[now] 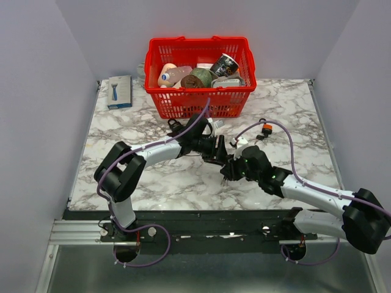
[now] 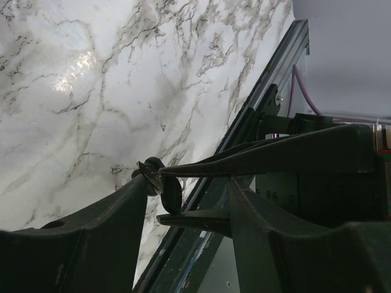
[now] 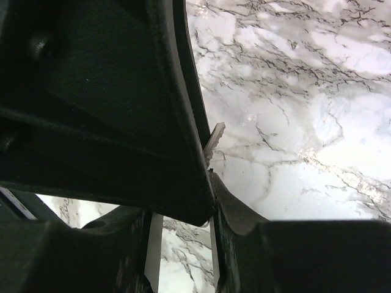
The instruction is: Unlock with the key
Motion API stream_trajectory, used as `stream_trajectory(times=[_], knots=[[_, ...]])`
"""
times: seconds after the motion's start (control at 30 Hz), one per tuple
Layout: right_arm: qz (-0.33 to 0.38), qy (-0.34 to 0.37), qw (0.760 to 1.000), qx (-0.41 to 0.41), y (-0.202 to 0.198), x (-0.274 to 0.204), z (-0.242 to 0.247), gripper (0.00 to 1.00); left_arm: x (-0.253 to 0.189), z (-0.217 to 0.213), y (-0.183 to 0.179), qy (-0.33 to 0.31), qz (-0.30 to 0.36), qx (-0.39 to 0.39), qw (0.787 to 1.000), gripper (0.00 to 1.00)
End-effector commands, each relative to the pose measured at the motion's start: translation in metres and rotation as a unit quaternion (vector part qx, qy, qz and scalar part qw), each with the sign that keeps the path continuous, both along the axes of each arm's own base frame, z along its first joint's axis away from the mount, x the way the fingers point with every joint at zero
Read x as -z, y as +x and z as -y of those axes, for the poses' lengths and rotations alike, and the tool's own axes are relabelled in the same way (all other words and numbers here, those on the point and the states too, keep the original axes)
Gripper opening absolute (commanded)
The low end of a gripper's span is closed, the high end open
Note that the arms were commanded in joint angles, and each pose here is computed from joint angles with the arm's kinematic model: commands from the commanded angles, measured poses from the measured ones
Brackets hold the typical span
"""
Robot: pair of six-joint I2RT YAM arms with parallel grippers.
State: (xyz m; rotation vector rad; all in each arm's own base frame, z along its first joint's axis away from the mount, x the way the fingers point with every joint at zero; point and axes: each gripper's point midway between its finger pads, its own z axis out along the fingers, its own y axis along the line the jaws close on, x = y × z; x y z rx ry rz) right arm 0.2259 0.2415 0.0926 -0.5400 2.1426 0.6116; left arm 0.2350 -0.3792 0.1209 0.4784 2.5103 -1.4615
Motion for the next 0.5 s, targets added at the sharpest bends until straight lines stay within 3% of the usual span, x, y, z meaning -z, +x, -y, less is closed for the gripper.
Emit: stream_trajectory(times=[0.0, 0.3, 0.47], knots=[[0.044, 0.027, 0.999, -0.017, 0.005, -0.022, -0.010, 0.01, 0.012, 0.002, -0.015, 0.008, -0.032, 0.018, 0.999, 0.56], [0.065, 0.029, 0.997, -0.016, 0.006, -0.029, -0.009, 0.01, 0.026, 0.001, -0.017, 0.020, -0.059, 0.013, 0.998, 0.57], [0.070, 0.034, 0.997, -0.023, 0.003, -0.032, -0.013, 0.01, 0.032, -0.002, -0.015, 0.036, -0.057, 0.002, 0.998, 0.66]])
